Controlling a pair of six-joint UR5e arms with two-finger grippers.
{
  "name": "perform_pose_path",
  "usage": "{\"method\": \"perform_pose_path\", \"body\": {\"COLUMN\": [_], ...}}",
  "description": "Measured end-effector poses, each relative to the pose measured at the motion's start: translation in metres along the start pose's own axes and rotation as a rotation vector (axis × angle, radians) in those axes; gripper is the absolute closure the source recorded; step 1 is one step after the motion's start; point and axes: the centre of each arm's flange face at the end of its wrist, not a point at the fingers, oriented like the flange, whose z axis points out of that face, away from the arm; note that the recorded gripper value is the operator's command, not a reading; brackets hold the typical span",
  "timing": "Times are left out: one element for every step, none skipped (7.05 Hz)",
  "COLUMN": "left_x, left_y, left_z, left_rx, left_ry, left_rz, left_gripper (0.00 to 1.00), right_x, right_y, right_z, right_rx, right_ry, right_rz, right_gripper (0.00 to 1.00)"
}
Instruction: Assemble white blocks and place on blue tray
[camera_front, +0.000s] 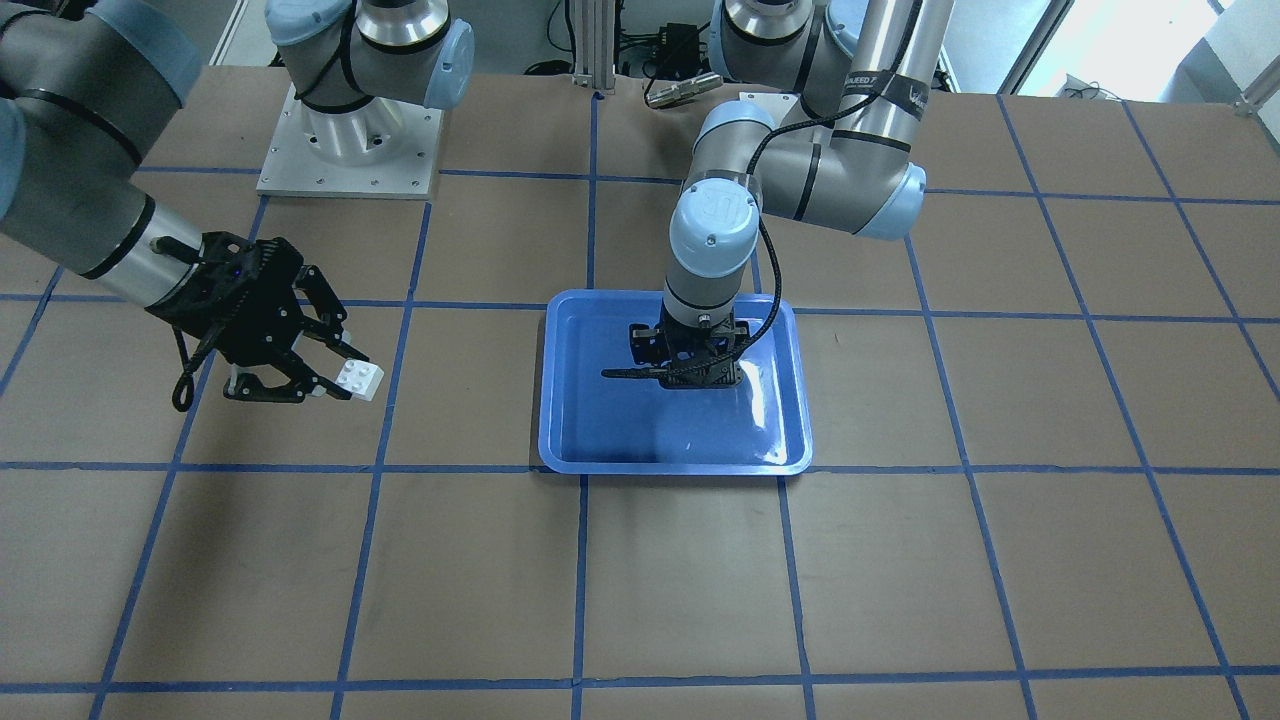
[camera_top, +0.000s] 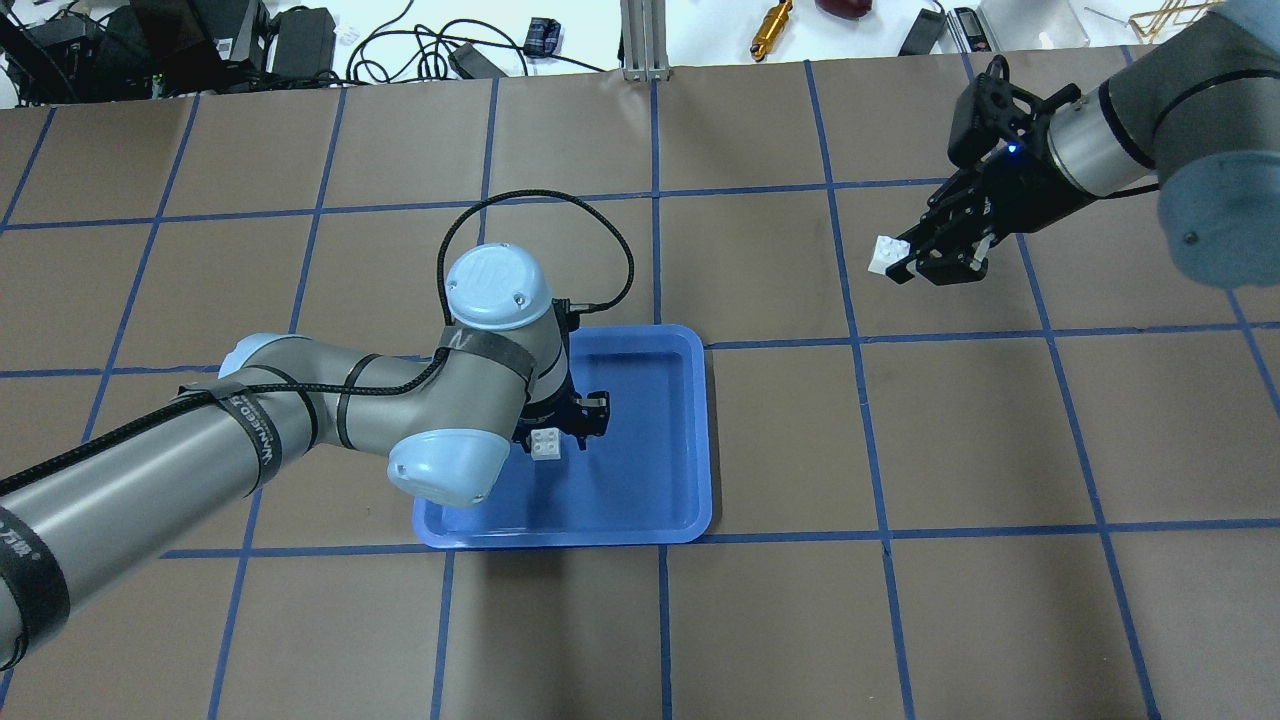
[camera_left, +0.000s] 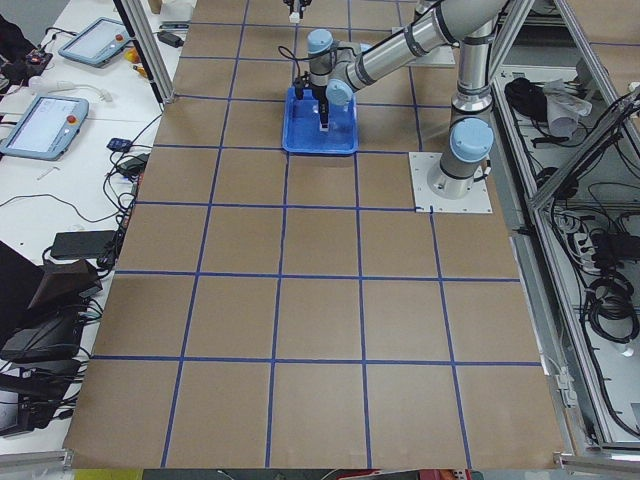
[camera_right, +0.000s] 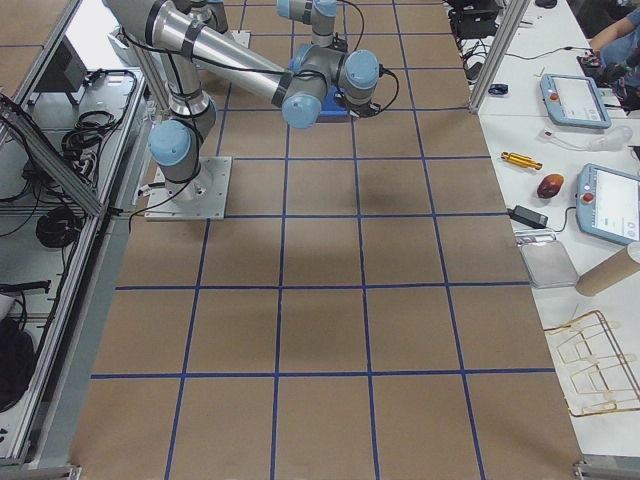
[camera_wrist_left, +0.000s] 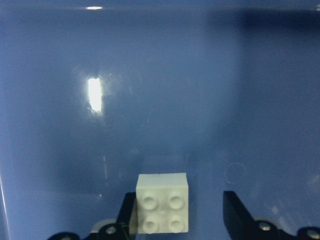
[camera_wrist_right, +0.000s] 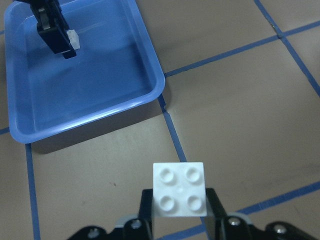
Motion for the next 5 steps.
{"method": "perform_pose_path", "body": {"left_x": [-0.005,-0.013,-0.027,-0.047,-0.063], "left_y": [-0.005,-0.010,-0.016,-0.022,-0.025], "left_z": [-0.005,-0.009,-0.013,-0.014,-0.015], "left_rx": [0.009,0.012,0.004,-0.022,-0.043], "left_ry": [0.003,0.005,0.005,0.011,0.034], "left_rz": [-0.007,-0.021,-0.021,0.005,0.034], "left_gripper": [0.25,0.25,0.29,0.37,0.57], "right_x": [-0.014,-0.029,-0.040,-0.048,-0.058], "right_y": [-0.013,-0.016,-0.015,-0.015,-0.022], "right_z": [0.021,0.046,0.064,0.076,0.088], "right_rx": [-0.003,-0.003,-0.001,-0.001,-0.002], "right_ry": [0.004,0.011,0.021,0.019,0.004], "right_rz": [-0.067,-0.124,-0.158,-0.180,-0.205], "right_gripper": [1.00,1.00,1.00,1.00,1.00]}}
